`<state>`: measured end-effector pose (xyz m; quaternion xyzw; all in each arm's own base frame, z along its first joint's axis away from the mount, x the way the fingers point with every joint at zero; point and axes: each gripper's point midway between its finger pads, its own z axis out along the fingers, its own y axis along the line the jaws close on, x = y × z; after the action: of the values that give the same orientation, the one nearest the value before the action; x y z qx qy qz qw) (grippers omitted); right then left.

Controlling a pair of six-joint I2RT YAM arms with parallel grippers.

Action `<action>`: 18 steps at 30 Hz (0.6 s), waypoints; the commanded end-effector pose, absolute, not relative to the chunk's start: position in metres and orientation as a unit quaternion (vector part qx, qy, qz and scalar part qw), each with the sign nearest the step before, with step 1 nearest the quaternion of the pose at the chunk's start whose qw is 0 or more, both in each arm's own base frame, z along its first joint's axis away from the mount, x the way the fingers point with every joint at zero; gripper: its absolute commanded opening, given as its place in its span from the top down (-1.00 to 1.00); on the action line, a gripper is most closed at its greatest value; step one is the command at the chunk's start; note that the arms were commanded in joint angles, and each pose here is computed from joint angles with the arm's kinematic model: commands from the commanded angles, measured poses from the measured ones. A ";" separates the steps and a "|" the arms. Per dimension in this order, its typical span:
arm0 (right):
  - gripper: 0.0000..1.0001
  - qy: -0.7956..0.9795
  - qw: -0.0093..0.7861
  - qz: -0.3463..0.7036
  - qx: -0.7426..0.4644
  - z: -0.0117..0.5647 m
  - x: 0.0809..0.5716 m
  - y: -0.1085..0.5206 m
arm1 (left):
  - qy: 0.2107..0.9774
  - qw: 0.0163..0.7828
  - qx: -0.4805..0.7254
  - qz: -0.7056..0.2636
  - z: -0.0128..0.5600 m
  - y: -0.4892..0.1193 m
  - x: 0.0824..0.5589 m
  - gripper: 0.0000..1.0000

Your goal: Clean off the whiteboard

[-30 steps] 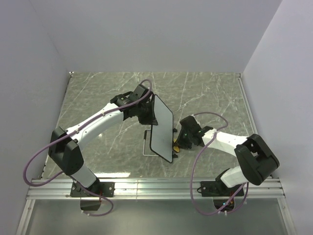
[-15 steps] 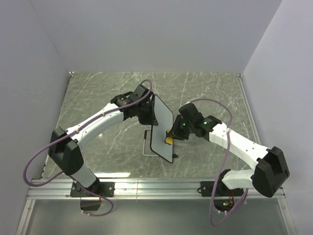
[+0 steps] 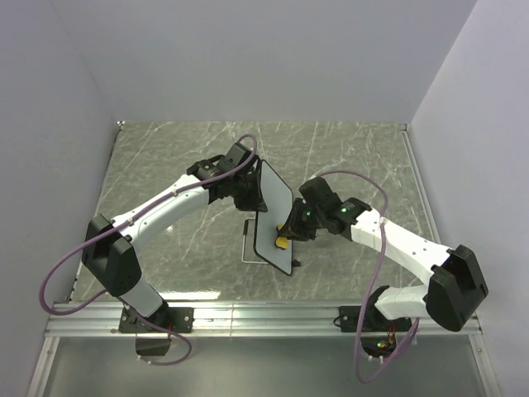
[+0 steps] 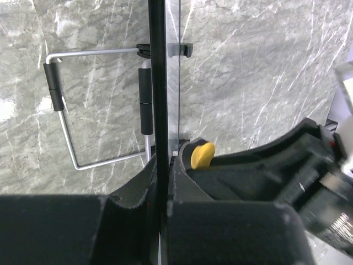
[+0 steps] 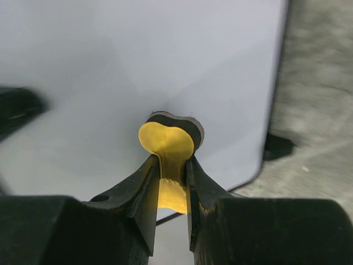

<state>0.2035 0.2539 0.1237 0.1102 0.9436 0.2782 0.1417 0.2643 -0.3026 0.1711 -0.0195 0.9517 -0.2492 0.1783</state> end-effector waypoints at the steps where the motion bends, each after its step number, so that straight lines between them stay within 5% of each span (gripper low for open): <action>1: 1.00 0.907 0.192 0.363 0.096 0.166 0.214 0.275 | 0.988 0.086 0.017 -0.125 0.089 -0.272 0.225 0.99; 9: 1.00 0.898 0.185 0.388 0.091 0.155 0.211 0.283 | 0.988 0.084 0.018 -0.125 0.088 -0.272 0.225 0.99; 18: 1.00 0.932 0.144 0.317 0.101 0.075 0.201 0.267 | 0.989 0.082 0.022 -0.119 0.089 -0.271 0.225 0.99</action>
<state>0.2137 0.2741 0.1228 0.1023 0.9091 0.3629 0.1772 0.2643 -0.2957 0.1664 -0.0214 0.9556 -0.2356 0.1756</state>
